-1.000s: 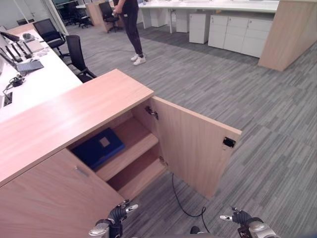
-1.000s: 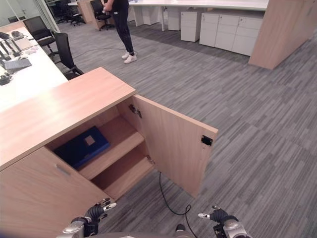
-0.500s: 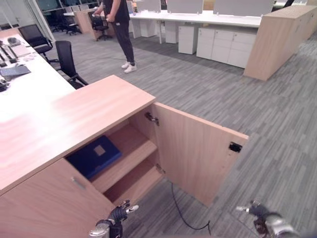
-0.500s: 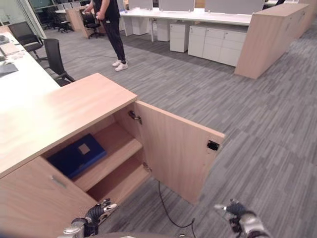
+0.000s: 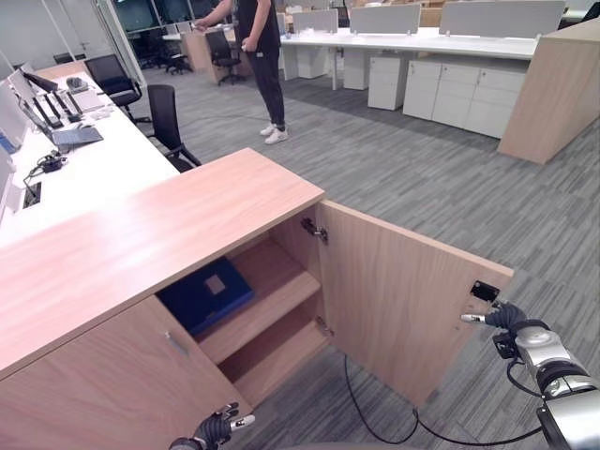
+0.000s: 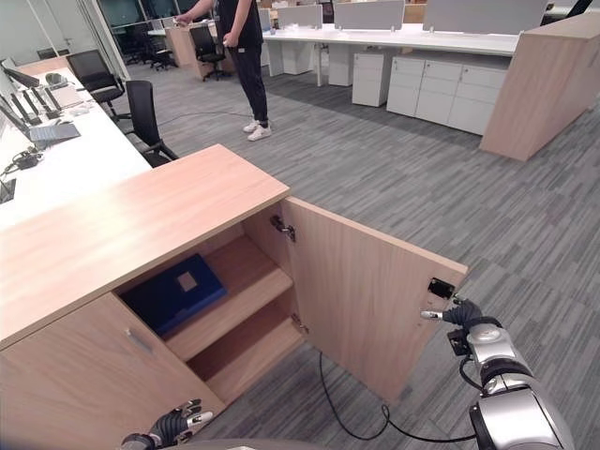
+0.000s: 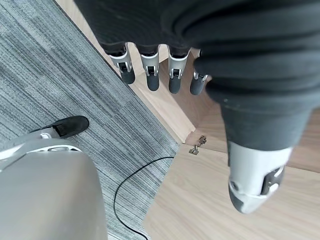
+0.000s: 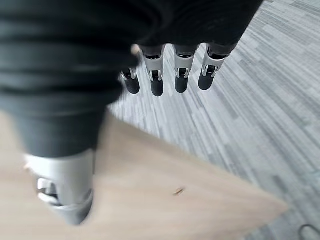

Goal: Put the empty folder in the office cabinet

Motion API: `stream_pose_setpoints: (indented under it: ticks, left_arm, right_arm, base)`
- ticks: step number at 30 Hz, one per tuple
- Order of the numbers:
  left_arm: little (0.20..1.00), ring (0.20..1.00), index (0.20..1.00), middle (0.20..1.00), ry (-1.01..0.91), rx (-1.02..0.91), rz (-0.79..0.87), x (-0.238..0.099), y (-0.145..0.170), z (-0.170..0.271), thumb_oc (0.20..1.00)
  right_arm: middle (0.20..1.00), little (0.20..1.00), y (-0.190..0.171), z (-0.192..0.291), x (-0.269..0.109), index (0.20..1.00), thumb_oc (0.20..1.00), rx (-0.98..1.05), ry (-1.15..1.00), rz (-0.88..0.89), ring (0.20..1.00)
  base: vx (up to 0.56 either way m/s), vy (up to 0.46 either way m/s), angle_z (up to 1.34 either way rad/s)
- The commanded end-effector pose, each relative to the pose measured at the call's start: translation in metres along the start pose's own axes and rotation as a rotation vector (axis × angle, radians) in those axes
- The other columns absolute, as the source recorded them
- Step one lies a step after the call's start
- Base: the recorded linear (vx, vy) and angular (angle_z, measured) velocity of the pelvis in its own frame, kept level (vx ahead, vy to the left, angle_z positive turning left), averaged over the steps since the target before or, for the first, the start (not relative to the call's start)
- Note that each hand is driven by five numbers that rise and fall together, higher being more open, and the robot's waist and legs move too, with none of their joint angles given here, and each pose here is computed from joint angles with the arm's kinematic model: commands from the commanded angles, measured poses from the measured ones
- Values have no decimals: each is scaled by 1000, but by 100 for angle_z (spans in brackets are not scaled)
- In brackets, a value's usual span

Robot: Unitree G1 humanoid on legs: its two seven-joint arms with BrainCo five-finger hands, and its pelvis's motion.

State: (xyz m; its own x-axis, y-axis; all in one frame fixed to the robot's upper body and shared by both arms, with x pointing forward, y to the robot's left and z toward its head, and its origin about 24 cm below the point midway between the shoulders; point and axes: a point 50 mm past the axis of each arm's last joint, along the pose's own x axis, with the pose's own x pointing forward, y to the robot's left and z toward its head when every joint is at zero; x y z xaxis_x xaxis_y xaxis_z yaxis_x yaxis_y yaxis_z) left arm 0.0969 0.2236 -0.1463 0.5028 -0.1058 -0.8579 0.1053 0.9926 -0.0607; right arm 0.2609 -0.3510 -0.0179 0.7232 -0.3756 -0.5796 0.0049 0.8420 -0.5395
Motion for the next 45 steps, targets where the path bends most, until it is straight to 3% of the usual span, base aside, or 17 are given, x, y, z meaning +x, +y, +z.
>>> stream_pose_setpoints:
  ticks: [1, 10, 21, 30, 45]
  left_arm:
    - [1000, 1000, 1000, 1000, -68, 72, 12, 3, 9, 25, 1000]
    - [1000, 1000, 1000, 1000, -64, 54, 20, 4, 8, 23, 1000]
    - [1000, 1000, 1000, 1000, -83, 16, 51, 5, 6, 24, 1000]
    - [1000, 1000, 1000, 1000, -77, 27, 83, 2, 10, 18, 1000]
    - [1000, 1000, 1000, 1000, -94, 24, 127, 1, 16, 22, 1000]
  right_arm:
    - [1000, 1000, 12, 67, 7, 1000, 1000, 41, -186, 14, 1000]
    - [1000, 1000, 51, 97, 5, 1000, 1000, 18, -277, 116, 1000]
    - [1000, 1000, 141, 93, -29, 1000, 1000, -91, -470, 422, 1000]
    - [1000, 1000, 172, 77, -67, 1000, 1000, -216, -603, 620, 1000]
    - [1000, 1000, 223, 131, -110, 1000, 1000, -274, -834, 825, 1000]
  base:
    - [-6, 2, 12]
    - [-2, 1, 1]
    - [0, 0, 0]
    - [0, 0, 0]
    - [-7, 3, 10]
